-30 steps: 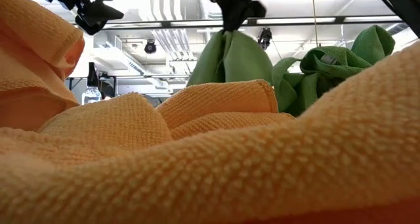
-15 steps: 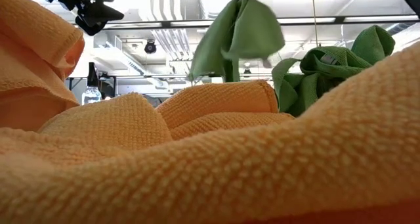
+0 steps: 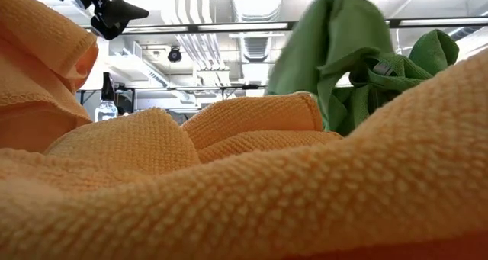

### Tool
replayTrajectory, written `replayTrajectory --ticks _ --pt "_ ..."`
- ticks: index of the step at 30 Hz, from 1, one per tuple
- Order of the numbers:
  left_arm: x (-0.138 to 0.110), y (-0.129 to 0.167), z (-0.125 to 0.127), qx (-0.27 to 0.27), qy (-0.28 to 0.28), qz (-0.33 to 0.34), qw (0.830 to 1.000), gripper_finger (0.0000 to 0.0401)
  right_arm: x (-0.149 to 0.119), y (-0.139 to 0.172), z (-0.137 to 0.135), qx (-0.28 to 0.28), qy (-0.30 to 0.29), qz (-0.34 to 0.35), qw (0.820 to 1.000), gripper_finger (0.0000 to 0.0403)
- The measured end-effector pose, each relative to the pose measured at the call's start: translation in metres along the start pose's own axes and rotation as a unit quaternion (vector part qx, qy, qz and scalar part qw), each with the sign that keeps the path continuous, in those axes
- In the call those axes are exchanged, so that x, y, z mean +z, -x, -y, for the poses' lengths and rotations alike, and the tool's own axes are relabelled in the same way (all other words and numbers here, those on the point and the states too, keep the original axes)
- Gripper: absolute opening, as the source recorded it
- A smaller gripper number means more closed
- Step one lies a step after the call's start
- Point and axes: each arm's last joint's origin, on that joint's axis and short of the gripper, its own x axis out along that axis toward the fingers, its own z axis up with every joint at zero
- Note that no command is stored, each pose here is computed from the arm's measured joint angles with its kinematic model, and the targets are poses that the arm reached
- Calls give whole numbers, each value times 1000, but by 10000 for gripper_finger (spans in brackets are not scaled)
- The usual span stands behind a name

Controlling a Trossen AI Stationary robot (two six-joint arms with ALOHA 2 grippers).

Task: Sort microfiber towel by color & place in baskets
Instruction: Put the right green towel into the right transparent bin

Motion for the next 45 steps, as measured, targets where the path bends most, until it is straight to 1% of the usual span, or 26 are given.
replayTrajectory --ticks 4,11,18,24,29,36,41,45 --pt "1 -3 0 -1 1 5 1000 174 -28 -1 12 -2 -34 -28 999 9" --pt "-1 -12 0 4 0 -14 1000 174 -74 -10 31 -1 -100 -84 991 9" --pt "-4 -23 -1 10 -5 -33 999 174 -106 -30 41 -19 -141 -144 979 9" --pt "-4 -32 -1 10 -13 -36 999 174 -121 -53 45 -37 -151 -213 965 9" --pt "-1 -35 0 5 -22 -18 1000 174 -130 -70 47 -53 -154 -255 953 9" --pt "1 -34 1 3 -27 -10 1000 174 -145 -91 54 -73 -164 -320 930 9" --pt "1 -34 1 3 -27 -11 1000 174 -155 -104 59 -92 -170 -354 915 9" --pt "1 -34 1 3 -27 -11 1000 174 -161 -111 63 -104 -172 -369 907 9"
